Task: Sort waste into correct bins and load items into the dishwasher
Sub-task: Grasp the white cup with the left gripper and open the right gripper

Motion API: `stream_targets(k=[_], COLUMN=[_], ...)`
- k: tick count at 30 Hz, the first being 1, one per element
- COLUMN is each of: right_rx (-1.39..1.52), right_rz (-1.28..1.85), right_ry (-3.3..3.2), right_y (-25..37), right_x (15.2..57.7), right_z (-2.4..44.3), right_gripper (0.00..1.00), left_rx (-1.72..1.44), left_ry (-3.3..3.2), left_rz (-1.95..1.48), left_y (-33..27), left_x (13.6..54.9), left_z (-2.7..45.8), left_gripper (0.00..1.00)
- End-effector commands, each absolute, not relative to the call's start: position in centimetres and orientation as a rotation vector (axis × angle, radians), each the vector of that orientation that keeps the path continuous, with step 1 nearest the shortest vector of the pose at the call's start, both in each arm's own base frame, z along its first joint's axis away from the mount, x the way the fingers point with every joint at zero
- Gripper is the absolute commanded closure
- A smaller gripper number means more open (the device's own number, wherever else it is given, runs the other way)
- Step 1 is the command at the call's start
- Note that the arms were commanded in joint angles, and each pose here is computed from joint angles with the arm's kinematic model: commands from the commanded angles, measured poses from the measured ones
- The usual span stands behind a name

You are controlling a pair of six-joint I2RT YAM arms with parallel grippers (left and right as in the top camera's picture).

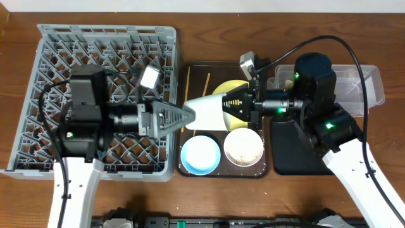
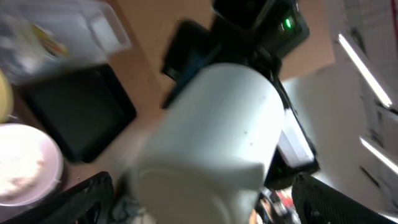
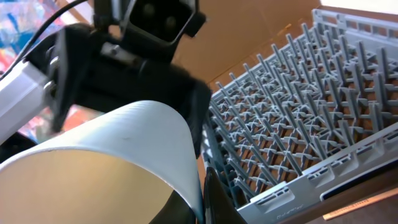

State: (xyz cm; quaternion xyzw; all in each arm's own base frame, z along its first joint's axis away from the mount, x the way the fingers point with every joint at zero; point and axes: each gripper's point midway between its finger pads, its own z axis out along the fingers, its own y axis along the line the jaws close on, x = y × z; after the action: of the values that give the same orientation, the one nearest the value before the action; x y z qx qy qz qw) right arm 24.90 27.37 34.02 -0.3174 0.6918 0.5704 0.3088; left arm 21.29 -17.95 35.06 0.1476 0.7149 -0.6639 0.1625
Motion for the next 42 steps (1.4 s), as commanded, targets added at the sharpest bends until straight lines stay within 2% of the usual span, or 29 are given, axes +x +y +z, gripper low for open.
stream_targets(k=[1,7,16,18,22,24,31,33,38,42], right_rx=[-0.8,-0.811,-0.817,-0.815,-0.837,-0.837,-0.862,-0.871,-0.872,-0.874], right_rz=[1.483,1.49,1.508,1.51,1.533,1.532,1.551,1.563,1.564,1.565], right_ry=[1.853,1.853,1.867,1.874,1.864,1.864,1.852,1.847,1.847,1.845], right_y=[27.8,28.1,28.1,28.1,28.2,28.2,28.2,28.2,28.2,28.2], right_x=[25.4,25.1,24.7,24.7,24.2,24.2,23.8,23.6,23.6,23.6], right_z=[33.9,33.8,33.6,33.6,33.7,33.7,33.8,33.9,33.9,33.9], right_gripper=[0.99,0.99,0.94,0.99,0.99,0.99,0.99,0.99,0.99,0.99], left_rx=[0.518,0.551,0.451,0.455,0.461,0.477,0.502,0.508,0.511,0.526], left_ry=[2.019,2.019,2.097,2.093,2.08,2.065,2.04,2.034,2.031,2.017], left_rz=[-1.975,-1.984,-1.819,-1.813,-1.814,-1.815,-1.799,-1.795,-1.794,-1.794], left_y=[-19.2,-19.7,-19.6,-19.6,-19.6,-19.6,-19.7,-19.7,-19.7,-19.7], left_x=[19.5,19.1,21.1,21.2,21.4,21.4,21.6,21.6,21.6,21.6], left_z=[36.2,36.2,34.5,34.6,34.9,35.1,35.4,35.4,35.5,35.7], left_gripper=[0.11,0.29,0.29,0.26,0.12,0.12,0.28,0.27,0.09,0.09])
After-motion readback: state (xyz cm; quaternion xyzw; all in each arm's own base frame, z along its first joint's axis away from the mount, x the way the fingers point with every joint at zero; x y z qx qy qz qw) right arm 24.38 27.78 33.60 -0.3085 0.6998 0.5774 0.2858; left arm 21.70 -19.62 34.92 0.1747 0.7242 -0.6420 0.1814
